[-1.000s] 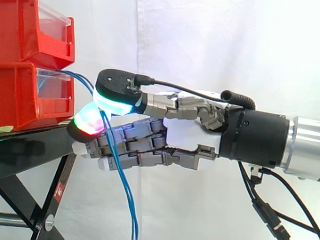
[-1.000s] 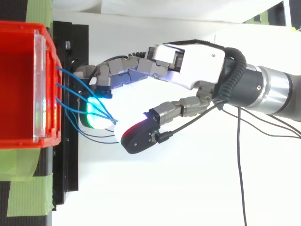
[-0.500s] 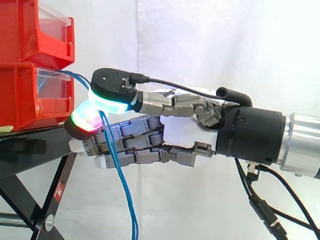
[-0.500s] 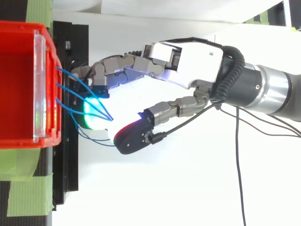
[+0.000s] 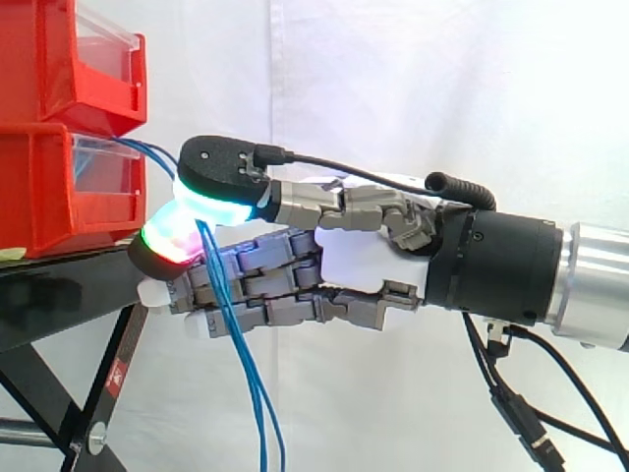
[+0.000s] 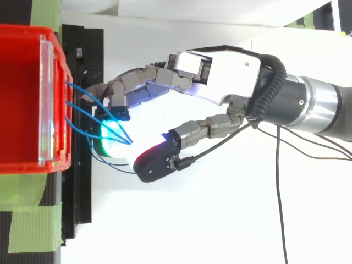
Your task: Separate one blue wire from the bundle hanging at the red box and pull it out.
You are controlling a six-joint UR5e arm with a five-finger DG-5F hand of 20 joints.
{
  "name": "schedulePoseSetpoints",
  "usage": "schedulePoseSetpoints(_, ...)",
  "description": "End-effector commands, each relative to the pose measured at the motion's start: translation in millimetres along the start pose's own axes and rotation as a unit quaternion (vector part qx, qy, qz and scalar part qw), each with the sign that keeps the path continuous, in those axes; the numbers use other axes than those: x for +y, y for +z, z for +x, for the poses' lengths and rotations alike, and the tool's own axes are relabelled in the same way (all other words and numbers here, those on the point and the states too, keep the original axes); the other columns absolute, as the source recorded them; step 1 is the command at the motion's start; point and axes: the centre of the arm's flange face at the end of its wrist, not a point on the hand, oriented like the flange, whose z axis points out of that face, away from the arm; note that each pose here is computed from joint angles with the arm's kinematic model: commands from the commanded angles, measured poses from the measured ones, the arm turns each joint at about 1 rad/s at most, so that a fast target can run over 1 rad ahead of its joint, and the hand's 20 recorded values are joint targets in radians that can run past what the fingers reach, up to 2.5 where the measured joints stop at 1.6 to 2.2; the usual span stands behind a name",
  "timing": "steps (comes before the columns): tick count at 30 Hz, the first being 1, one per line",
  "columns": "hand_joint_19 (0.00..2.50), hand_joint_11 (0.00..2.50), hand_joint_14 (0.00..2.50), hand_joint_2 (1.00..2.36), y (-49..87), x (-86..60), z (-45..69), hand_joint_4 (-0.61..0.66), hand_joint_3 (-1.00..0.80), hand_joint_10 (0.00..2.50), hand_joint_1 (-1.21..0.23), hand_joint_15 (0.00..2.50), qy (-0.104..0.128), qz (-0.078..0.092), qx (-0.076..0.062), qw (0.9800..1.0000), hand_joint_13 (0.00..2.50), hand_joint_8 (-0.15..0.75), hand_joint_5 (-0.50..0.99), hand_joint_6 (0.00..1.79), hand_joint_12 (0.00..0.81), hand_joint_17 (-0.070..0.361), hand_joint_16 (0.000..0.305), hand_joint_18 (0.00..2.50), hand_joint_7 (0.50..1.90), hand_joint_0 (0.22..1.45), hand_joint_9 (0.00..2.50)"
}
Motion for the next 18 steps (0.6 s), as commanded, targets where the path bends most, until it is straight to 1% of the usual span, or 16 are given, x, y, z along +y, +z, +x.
schedulePoseSetpoints(1, 0.41, 0.62, 0.01, 1.02, 0.0, 1.0, 0.4, 0.26, -0.24, 0.01, -0.68, 0.29, 0.006, -0.001, 0.003, 1.0, 0.44, 0.307, -0.15, 0.7, 0.346, 0.109, 0.049, 0.35, 1.15, 0.63, 0.73)
schedulePoseSetpoints(4, 0.42, 0.64, 0.01, 1.02, 0.3, 1.6, 1.6, 0.26, -0.25, 0.02, -0.68, 0.32, 0.027, -0.002, 0.009, 0.9996, 0.47, 0.313, -0.15, 0.7, 0.347, 0.109, 0.049, 0.36, 1.15, 0.64, 0.74)
schedulePoseSetpoints(5, 0.42, 0.65, 0.01, 1.02, -0.8, 0.8, 2.4, 0.26, -0.26, 0.02, -0.68, 0.33, 0.036, 0.0, 0.014, 0.9993, 0.49, 0.315, -0.15, 0.7, 0.35, 0.109, 0.048, 0.37, 1.15, 0.64, 0.74)
schedulePoseSetpoints(6, 0.42, 0.65, 0.01, 1.02, -1.3, 0.4, 2.5, 0.27, -0.25, 0.02, -0.68, 0.35, 0.042, 0.002, 0.015, 0.999, 0.5, 0.314, -0.15, 0.7, 0.35, 0.109, 0.048, 0.37, 1.15, 0.64, 0.74)
schedulePoseSetpoints(7, 0.42, 0.65, 0.01, 1.02, -2.1, -0.2, 3.2, 0.27, -0.25, 0.02, -0.67, 0.36, 0.058, 0.006, 0.019, 0.9981, 0.51, 0.315, -0.15, 0.7, 0.349, 0.108, 0.048, 0.38, 1.14, 0.64, 0.74)
schedulePoseSetpoints(8, 0.43, 0.65, 0.01, 1.02, -2.8, -0.8, 4.0, 0.27, -0.26, 0.02, -0.67, 0.37, 0.079, 0.011, 0.024, 0.9965, 0.53, 0.315, -0.16, 0.7, 0.352, 0.108, 0.048, 0.38, 1.15, 0.64, 0.75)
schedulePoseSetpoints(9, 0.43, 0.65, 0.02, 1.02, -3.9, -1.7, 4.3, 0.27, -0.26, 0.02, -0.67, 0.4, 0.087, 0.014, 0.026, 0.9958, 0.55, 0.321, -0.16, 0.7, 0.354, 0.108, 0.048, 0.38, 1.16, 0.64, 0.75)
schedulePoseSetpoints(12, 0.43, 0.65, 0.02, 1.02, -4.3, -0.2, 5.2, 0.27, -0.26, 0.02, -0.66, 0.44, 0.12, 0.02, 0.033, 0.9921, 0.59, 0.319, -0.16, 0.71, 0.354, 0.107, 0.048, 0.39, 1.15, 0.64, 0.75)
schedulePoseSetpoints(15, 0.44, 0.65, 0.02, 1.02, -0.6, 2.3, 5.8, 0.27, -0.27, 0.02, -0.66, 0.45, 0.143, 0.024, 0.039, 0.9886, 0.61, 0.322, -0.16, 0.71, 0.353, 0.107, 0.048, 0.39, 1.14, 0.64, 0.75)
schedulePoseSetpoints(16, 0.43, 0.65, 0.02, 1.02, 2.2, 4.7, 5.5, 0.27, -0.27, 0.02, -0.66, 0.45, 0.154, 0.027, 0.042, 0.9868, 0.61, 0.32, -0.16, 0.71, 0.353, 0.107, 0.048, 0.39, 1.14, 0.64, 0.75)
schedulePoseSetpoints(17, 0.43, 0.65, 0.02, 1.02, 4.3, 6.8, 6.0, 0.27, -0.27, 0.02, -0.66, 0.46, 0.161, 0.032, 0.046, 0.9854, 0.63, 0.323, -0.16, 0.71, 0.353, 0.107, 0.047, 0.4, 1.13, 0.64, 0.75)
schedulePoseSetpoints(18, 0.43, 0.65, 0.02, 1.02, 4.9, 7.1, 4.5, 0.27, -0.27, 0.02, -0.66, 0.5, 0.163, 0.037, 0.047, 0.9847, 0.67, 0.324, -0.16, 0.71, 0.352, 0.107, 0.047, 0.4, 1.14, 0.64, 0.75)
